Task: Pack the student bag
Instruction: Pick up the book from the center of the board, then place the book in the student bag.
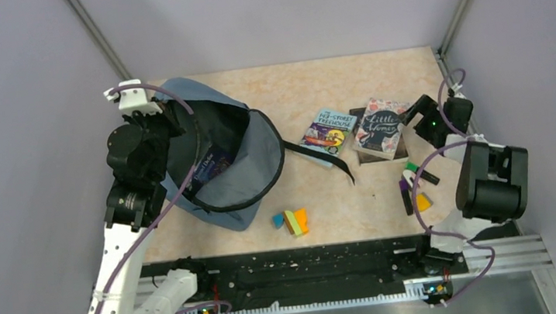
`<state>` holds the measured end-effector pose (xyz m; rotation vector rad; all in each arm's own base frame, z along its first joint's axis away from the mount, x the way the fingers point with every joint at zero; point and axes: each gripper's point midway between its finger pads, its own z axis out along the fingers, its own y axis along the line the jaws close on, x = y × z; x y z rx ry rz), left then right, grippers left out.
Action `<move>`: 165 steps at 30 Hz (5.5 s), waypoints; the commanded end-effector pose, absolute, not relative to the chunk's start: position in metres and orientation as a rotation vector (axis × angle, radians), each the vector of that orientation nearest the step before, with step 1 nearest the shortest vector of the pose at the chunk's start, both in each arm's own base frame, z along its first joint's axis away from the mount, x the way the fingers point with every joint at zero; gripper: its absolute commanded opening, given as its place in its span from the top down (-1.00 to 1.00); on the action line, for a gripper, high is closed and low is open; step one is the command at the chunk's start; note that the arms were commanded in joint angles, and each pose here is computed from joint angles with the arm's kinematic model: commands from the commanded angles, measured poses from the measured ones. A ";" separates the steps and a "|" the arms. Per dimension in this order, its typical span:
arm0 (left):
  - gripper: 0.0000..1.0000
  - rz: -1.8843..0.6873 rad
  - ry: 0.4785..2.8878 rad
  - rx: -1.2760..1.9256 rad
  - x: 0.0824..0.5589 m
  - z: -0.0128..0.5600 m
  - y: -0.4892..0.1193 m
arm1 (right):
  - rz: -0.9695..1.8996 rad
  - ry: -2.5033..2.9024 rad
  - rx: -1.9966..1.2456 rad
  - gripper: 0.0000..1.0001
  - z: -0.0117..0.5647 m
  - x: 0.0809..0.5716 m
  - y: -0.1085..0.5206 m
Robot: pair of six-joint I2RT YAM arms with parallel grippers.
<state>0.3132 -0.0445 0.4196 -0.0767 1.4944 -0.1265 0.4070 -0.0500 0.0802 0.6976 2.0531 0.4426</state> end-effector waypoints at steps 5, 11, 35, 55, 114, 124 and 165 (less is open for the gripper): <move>1.00 -0.156 1.396 -0.065 0.309 0.444 -0.046 | 0.687 1.889 0.663 -0.83 0.090 0.459 -0.058; 1.00 -0.153 1.389 -0.063 0.307 0.446 -0.046 | 0.806 1.887 0.652 -0.67 0.078 0.484 -0.053; 1.00 -0.154 1.404 -0.046 0.309 0.445 -0.048 | 0.968 1.824 0.584 0.44 0.094 0.503 -0.040; 1.00 -0.304 1.379 0.140 0.301 0.450 -0.085 | 0.717 1.623 0.110 1.00 0.278 0.460 0.002; 1.00 -0.566 1.320 0.343 0.273 0.461 -0.134 | 1.077 0.766 -1.325 1.00 0.420 0.243 0.378; 1.00 -0.556 1.317 0.340 0.273 0.462 -0.132 | 1.020 0.886 -1.479 1.00 0.384 0.241 0.416; 1.00 -0.546 1.335 0.335 0.278 0.455 -0.132 | 0.967 1.066 -1.535 -0.19 0.346 0.220 0.435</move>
